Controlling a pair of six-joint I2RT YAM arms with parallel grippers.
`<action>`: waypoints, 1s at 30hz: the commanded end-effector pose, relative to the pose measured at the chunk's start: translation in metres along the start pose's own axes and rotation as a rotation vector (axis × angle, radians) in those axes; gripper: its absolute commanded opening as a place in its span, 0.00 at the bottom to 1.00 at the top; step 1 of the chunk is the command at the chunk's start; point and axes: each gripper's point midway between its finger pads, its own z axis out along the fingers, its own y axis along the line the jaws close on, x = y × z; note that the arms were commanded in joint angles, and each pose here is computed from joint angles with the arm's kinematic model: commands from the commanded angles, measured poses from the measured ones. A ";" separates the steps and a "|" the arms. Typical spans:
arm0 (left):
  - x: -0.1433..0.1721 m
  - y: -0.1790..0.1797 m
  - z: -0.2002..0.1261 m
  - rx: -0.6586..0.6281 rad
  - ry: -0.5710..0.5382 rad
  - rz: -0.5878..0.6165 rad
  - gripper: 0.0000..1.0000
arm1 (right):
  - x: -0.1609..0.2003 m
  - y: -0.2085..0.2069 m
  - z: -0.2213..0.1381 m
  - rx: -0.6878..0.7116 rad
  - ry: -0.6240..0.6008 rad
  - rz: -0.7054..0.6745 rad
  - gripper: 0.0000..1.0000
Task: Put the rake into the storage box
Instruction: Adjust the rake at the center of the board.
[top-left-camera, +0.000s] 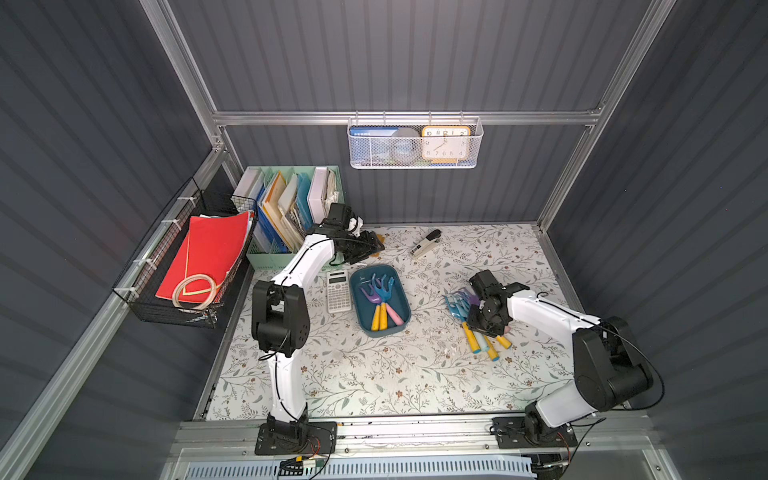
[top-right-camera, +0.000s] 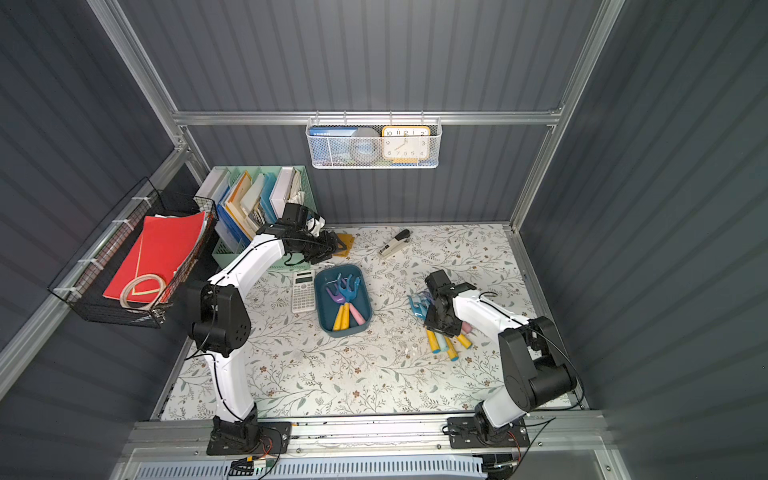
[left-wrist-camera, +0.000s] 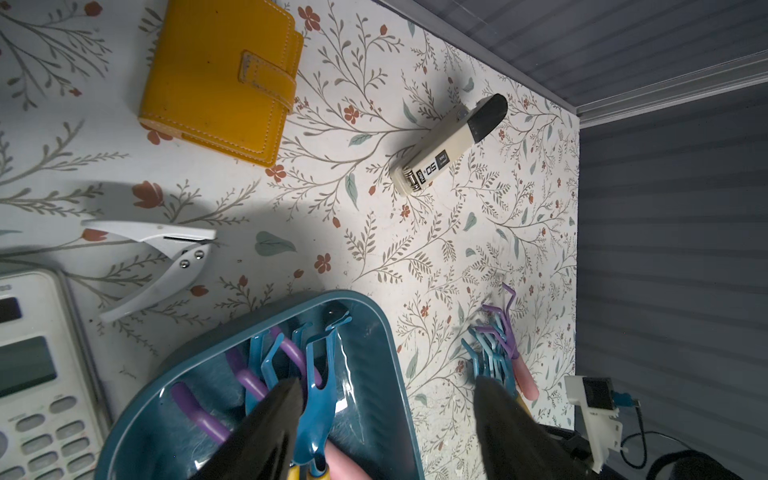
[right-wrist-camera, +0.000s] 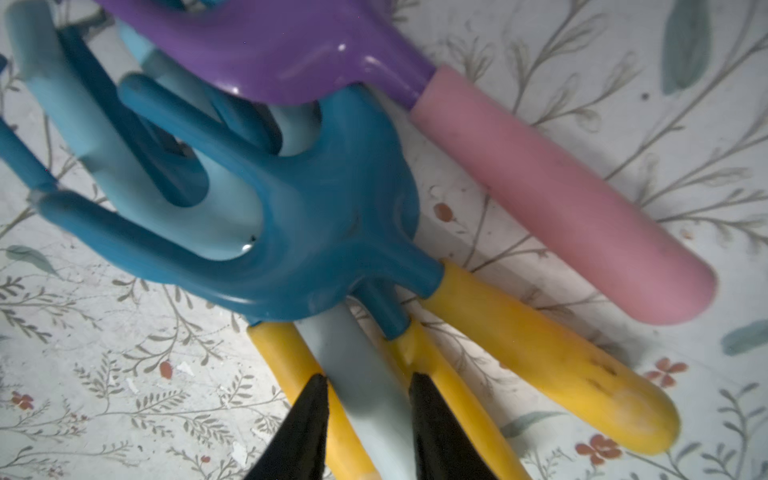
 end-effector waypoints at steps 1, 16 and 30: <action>0.004 -0.001 0.006 0.020 0.025 -0.015 0.71 | 0.011 0.009 0.009 -0.049 0.064 0.003 0.35; 0.009 0.001 0.012 0.025 0.057 -0.023 0.72 | 0.043 0.014 0.044 -0.061 0.199 0.005 0.33; 0.011 0.000 0.020 0.051 0.089 -0.020 0.71 | -0.022 0.009 -0.035 -0.053 -0.071 -0.025 0.37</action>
